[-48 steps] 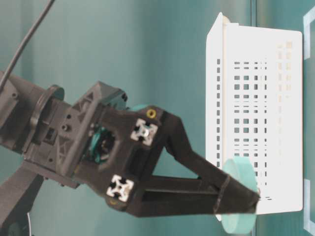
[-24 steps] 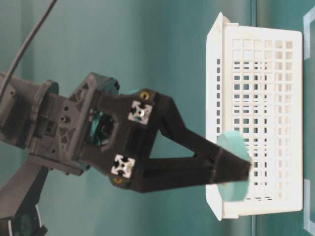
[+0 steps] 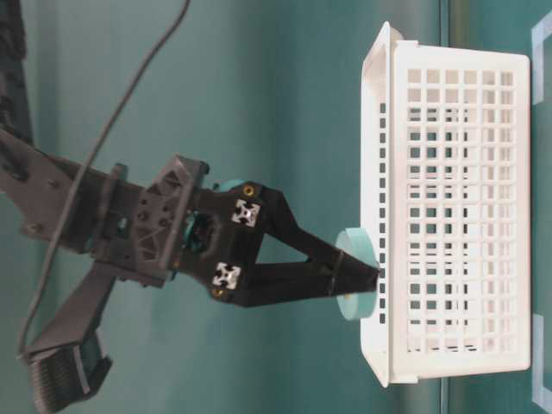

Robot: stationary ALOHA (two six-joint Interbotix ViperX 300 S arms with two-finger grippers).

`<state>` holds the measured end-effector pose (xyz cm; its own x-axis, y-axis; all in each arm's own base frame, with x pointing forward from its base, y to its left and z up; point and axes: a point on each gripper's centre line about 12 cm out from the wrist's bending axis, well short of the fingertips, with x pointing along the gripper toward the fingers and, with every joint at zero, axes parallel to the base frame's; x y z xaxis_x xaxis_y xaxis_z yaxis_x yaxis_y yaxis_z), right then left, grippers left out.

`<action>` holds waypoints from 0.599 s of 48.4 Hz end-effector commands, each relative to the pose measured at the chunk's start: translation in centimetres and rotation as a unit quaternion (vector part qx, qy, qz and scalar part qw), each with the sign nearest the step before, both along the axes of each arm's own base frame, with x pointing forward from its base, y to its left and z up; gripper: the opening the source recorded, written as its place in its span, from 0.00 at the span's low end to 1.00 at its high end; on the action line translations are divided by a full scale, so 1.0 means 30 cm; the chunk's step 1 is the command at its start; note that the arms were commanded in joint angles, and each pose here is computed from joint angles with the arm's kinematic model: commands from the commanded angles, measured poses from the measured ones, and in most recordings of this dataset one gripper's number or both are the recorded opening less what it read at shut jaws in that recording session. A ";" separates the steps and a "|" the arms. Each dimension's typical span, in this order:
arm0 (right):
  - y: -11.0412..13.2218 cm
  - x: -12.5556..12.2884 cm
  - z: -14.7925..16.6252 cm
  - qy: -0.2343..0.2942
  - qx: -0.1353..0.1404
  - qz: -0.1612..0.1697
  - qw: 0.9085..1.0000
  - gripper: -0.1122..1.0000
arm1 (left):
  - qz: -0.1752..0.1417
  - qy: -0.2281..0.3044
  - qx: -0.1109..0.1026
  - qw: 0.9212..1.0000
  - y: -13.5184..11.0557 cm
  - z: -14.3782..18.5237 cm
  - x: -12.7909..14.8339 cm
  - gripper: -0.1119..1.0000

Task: Put the tape into the white basket.
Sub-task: 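Carry the tape roll over the white basket and release it inside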

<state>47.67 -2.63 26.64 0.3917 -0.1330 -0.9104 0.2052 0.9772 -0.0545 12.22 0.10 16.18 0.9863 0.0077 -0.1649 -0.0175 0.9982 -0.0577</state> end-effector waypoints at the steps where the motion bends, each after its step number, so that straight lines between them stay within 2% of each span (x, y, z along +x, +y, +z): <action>1: -0.066 -0.019 0.109 -0.038 -0.007 -0.012 0.999 0.72 | 0.001 -0.004 0.001 1.000 0.001 0.016 0.004 0.00; 9: -0.191 -0.036 0.112 -0.034 -0.022 -0.025 0.999 0.72 | 0.001 -0.005 0.001 1.000 0.001 0.017 0.004 0.00; 29: -0.406 -0.080 0.126 -0.042 -0.050 -0.046 0.997 0.72 | 0.001 -0.003 0.001 1.000 0.001 0.016 0.004 0.00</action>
